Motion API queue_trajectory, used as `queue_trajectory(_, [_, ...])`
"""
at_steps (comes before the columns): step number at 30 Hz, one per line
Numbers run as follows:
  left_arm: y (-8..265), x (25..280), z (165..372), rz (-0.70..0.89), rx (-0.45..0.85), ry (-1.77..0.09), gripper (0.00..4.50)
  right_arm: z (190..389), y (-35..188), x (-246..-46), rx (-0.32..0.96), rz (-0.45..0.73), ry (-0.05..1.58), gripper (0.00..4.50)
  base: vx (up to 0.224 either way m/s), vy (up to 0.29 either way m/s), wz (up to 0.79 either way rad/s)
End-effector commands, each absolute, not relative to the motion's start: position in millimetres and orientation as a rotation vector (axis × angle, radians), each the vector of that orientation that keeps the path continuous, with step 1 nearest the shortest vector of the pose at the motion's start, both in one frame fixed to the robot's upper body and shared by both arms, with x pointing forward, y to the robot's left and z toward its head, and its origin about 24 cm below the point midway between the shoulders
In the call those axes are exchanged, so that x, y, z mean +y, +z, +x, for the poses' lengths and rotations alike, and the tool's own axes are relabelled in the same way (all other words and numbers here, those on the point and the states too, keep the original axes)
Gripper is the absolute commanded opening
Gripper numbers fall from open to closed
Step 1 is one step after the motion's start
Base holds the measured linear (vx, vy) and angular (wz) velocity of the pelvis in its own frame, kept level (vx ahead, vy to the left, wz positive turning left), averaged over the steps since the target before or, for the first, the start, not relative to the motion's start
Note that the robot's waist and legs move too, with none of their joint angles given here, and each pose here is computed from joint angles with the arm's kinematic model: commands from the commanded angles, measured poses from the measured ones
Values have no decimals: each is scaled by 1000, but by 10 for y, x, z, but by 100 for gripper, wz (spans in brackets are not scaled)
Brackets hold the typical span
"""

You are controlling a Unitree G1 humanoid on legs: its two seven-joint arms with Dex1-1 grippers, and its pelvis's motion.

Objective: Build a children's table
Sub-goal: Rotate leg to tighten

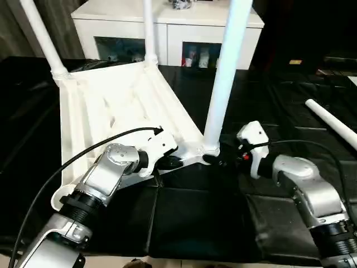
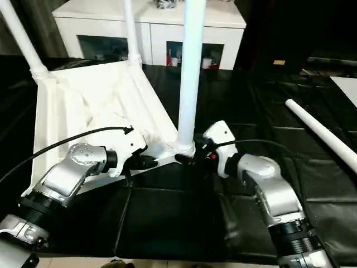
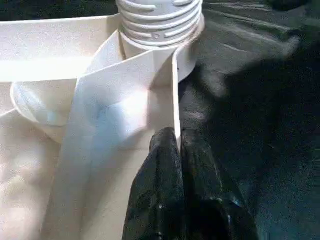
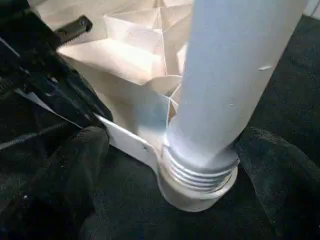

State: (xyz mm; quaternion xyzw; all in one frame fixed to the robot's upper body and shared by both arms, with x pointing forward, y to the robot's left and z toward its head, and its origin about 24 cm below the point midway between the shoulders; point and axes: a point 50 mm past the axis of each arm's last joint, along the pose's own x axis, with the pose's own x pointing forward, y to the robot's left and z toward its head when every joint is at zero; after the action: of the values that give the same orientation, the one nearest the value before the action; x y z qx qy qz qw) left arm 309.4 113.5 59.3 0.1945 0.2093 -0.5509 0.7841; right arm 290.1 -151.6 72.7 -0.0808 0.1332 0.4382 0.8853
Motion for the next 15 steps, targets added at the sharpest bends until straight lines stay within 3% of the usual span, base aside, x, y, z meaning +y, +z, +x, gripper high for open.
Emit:
queue_trajectory(1, [682,959,2995,437,382,-1336,0,2878,761,-1495,270,-186,946,448,0,0,0])
queue_trajectory(6, [670,1001,2860,455,408,-1465,0,2807,776,-1639,304,-211,998,448,0,0,0])
queue_trajectory(15, [689,996,2863,459,393,-1478,0,2675,665,-1647,387,-212,1100,448,0,0,0])
